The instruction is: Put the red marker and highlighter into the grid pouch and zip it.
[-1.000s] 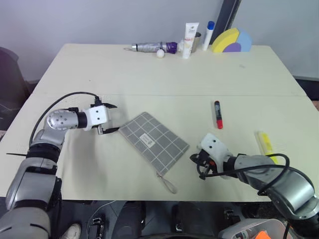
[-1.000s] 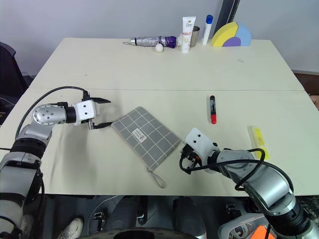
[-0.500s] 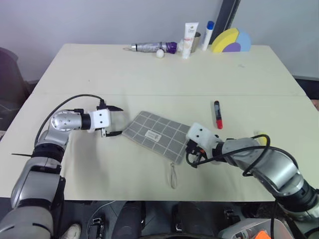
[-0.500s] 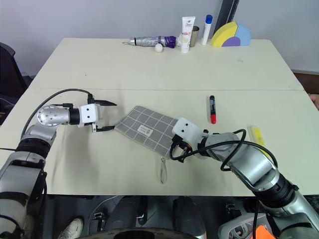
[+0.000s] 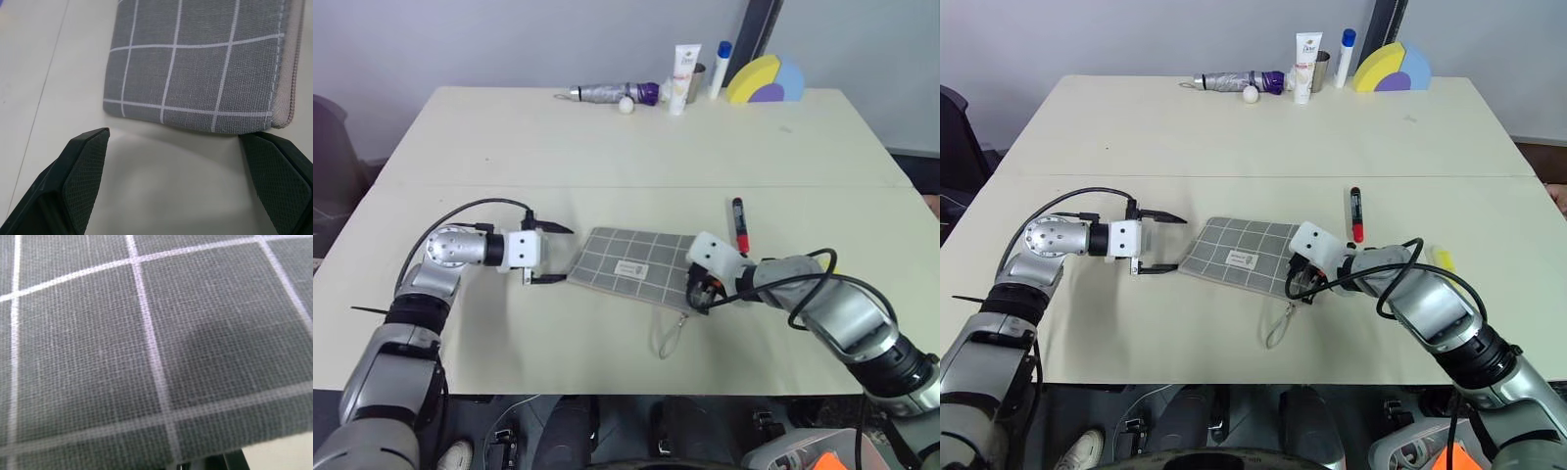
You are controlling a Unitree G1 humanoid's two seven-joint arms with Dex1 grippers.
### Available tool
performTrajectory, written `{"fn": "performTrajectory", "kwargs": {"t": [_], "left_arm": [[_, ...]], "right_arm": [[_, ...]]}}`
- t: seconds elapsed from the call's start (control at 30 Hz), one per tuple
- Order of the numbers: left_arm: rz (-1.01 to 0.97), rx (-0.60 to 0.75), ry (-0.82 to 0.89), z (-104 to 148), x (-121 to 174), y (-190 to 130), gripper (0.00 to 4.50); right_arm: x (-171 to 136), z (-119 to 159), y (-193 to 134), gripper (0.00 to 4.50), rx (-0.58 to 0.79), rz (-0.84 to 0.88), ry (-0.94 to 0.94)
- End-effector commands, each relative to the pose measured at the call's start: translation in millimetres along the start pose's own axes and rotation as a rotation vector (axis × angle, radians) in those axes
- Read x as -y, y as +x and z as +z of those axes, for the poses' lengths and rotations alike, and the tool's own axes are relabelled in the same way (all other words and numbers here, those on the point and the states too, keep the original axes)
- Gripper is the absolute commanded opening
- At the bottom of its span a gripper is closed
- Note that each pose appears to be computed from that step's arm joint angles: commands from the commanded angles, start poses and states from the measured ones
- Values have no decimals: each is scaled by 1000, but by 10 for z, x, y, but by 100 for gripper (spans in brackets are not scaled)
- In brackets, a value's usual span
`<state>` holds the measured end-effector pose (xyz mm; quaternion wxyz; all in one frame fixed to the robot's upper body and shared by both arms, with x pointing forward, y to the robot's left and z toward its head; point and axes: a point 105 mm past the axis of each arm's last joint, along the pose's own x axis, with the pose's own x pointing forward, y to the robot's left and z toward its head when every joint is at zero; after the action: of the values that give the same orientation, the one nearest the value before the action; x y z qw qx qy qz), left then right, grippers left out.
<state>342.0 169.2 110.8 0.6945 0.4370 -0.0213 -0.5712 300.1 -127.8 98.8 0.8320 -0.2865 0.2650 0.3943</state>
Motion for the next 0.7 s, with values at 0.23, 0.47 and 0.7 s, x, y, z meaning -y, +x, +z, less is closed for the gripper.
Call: {"fn": "performTrajectory", "kwargs": {"t": [0.23,0.47,0.7], "left_arm": [[-27,-39,103,38,-45,-147,450],[-54,-59,332,74,-21,-32,450],[-88,-49,461,79,-1,48,450]], "right_arm": [[71,11,13,3,10,-14,-5],[67,18,50,3,13,-9,-5],[75,31,68,3,17,-8,-12]]}}
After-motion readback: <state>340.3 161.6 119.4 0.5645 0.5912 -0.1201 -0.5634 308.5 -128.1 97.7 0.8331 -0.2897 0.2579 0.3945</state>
